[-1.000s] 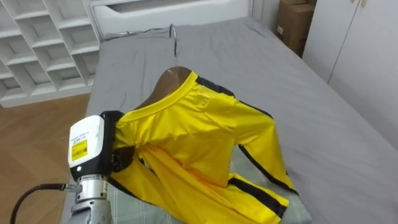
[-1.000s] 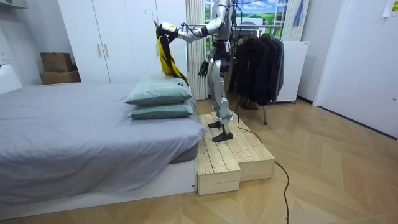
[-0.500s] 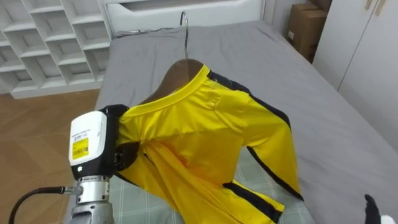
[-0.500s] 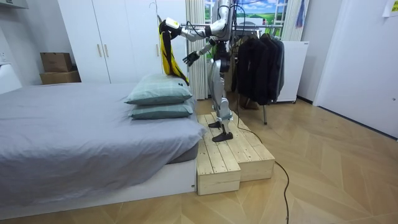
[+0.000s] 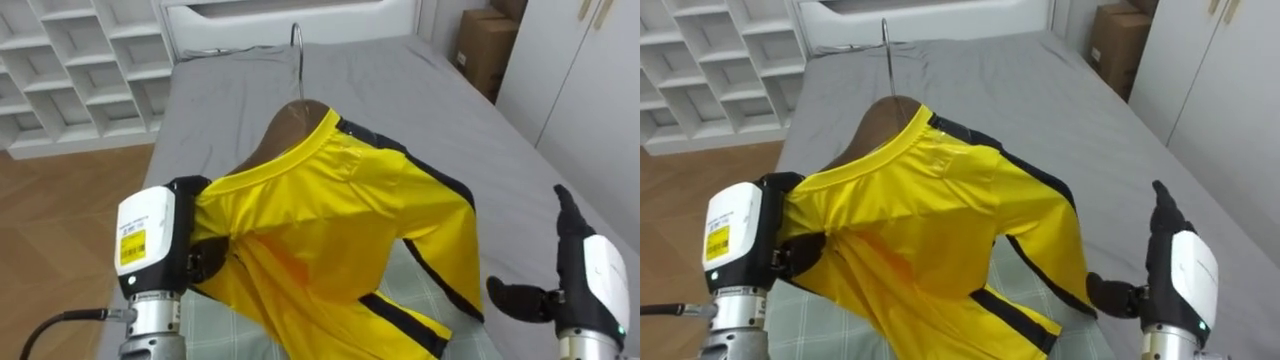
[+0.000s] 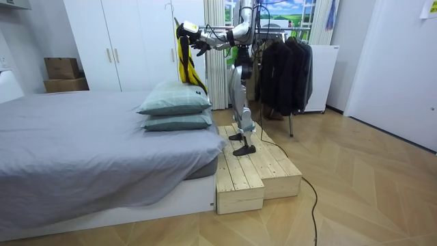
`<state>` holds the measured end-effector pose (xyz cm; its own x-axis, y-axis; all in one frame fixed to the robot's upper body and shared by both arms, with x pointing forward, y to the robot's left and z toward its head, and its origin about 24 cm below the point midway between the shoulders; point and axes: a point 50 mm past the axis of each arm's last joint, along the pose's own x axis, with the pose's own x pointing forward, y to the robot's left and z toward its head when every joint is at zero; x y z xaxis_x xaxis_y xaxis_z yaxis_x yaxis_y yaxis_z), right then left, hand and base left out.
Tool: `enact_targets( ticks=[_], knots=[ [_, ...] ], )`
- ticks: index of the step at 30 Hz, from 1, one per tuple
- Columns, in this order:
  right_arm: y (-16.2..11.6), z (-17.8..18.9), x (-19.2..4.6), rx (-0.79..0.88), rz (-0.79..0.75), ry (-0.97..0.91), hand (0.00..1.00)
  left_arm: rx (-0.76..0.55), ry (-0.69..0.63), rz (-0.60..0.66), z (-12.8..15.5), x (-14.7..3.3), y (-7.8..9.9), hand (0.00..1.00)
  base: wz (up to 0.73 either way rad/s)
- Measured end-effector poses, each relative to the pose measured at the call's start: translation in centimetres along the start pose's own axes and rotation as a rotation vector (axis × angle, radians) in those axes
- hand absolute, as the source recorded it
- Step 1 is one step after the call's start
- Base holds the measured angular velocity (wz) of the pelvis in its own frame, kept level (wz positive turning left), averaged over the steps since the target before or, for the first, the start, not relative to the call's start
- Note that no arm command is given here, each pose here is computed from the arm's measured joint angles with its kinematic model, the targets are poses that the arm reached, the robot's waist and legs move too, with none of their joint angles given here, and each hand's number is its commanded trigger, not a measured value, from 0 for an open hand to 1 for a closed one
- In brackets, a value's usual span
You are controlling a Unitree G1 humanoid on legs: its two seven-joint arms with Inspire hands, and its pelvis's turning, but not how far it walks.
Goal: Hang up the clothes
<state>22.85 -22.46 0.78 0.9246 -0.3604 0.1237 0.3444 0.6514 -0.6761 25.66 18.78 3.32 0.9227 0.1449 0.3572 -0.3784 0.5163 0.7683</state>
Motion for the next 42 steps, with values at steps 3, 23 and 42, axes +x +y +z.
enact_targets(
  ticks=[3, 23, 42],
  knots=[
    [-0.2, 0.9, 0.2, 0.017, -0.003, -0.037, 0.00, -0.001, -0.006, -0.002, 0.2, 0.1, 0.1, 1.00, 0.00],
    [1.0, 3.4, 0.3, 0.039, 0.082, -0.129, 0.00, 0.024, -0.025, -0.016, 1.1, 0.5, 0.3, 1.00, 0.00],
    [1.1, 6.4, 2.3, -0.001, 0.091, -0.252, 0.00, -0.006, -0.055, -0.028, 2.5, 0.7, 0.4, 1.00, 0.02]
  ],
)
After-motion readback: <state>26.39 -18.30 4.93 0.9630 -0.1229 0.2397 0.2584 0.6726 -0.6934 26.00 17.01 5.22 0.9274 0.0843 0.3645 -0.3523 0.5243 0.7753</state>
